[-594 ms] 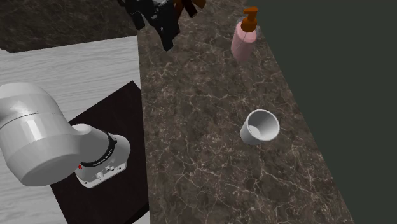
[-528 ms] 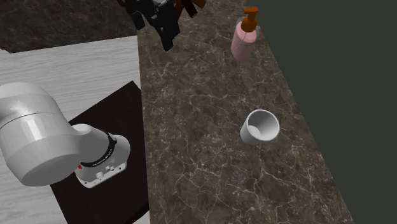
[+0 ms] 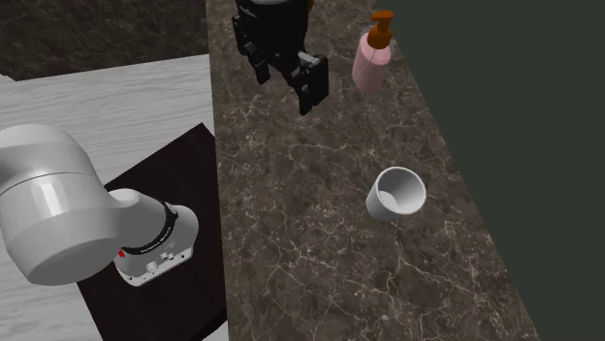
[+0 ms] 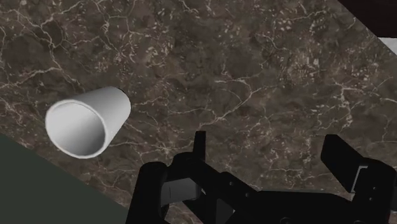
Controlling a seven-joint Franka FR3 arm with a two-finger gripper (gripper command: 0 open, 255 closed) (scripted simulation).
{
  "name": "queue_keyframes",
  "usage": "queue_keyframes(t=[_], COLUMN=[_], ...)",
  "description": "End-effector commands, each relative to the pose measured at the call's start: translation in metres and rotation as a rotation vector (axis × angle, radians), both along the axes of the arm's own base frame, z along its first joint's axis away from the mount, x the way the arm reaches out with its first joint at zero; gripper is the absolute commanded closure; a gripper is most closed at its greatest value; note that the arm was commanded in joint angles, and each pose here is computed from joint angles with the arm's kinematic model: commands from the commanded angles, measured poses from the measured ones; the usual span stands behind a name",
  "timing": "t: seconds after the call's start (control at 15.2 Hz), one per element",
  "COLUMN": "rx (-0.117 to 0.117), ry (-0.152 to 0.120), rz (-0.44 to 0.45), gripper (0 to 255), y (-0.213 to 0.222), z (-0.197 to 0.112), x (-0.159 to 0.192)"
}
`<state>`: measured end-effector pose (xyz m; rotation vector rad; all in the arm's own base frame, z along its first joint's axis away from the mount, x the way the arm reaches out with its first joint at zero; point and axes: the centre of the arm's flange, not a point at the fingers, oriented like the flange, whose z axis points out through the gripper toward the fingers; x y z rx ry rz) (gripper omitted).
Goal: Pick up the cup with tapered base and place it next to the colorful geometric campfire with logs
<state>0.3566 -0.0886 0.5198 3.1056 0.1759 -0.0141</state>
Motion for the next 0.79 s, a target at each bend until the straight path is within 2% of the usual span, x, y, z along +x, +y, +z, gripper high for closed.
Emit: queue_keyframes(t=[0.0,0.73], rx=[-0.007,-0.043], ry=[0.002,0.019], rz=[0.0,-0.006], gripper=[0,0], y=[-0.021,-0.131], z=[-0.015,-0.088], x=[0.012,0.066])
